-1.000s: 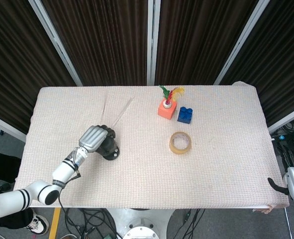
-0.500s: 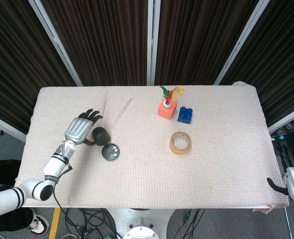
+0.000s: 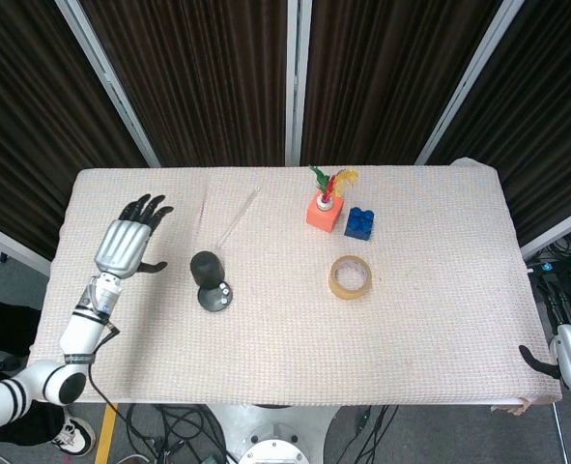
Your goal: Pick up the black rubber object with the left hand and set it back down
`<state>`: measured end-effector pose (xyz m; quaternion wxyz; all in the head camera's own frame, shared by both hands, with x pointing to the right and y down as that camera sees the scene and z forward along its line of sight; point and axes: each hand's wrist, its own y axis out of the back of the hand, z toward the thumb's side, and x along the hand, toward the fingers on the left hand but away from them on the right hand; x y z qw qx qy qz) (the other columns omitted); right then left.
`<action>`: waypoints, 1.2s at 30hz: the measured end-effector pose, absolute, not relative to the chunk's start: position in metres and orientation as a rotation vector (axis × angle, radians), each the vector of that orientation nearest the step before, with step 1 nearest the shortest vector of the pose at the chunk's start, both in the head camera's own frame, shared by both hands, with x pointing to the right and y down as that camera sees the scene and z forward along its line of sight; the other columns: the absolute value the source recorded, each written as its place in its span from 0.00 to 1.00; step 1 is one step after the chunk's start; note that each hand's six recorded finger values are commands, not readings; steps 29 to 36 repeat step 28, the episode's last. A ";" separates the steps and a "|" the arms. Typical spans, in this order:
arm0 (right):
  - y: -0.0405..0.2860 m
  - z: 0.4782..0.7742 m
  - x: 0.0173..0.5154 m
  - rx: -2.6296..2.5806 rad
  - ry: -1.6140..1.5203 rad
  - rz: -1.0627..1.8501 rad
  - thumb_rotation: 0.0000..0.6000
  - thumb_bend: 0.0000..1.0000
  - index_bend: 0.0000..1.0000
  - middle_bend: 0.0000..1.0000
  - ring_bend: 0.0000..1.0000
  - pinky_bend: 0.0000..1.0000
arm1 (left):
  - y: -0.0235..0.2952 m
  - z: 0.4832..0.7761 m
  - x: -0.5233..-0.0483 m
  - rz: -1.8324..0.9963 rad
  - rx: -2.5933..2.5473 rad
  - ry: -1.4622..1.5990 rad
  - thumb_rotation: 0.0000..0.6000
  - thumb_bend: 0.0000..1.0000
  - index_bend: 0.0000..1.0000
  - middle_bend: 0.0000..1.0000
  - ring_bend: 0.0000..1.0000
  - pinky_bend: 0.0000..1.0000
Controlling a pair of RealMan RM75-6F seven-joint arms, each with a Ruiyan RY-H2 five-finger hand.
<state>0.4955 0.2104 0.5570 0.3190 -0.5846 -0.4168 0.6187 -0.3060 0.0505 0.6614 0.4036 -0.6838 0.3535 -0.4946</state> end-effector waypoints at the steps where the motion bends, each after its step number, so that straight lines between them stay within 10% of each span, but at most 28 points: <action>1: 0.210 0.557 0.496 -1.538 -1.097 1.626 1.00 0.15 0.00 0.00 0.00 0.00 | 0.054 0.657 -0.312 -1.252 -1.718 0.909 1.00 0.09 0.14 0.06 0.00 0.12; 24: 0.219 0.543 0.475 -1.549 -1.077 1.500 1.00 0.15 0.00 0.00 0.00 0.00 | 0.202 0.601 -0.433 -1.445 -1.448 1.003 1.00 0.00 0.14 0.10 0.00 0.12; 36: 0.220 0.545 0.473 -1.550 -1.070 1.498 1.00 0.15 0.00 0.00 0.00 0.00 | 0.213 0.596 -0.444 -1.486 -1.445 0.995 1.00 0.00 0.14 0.11 0.00 0.12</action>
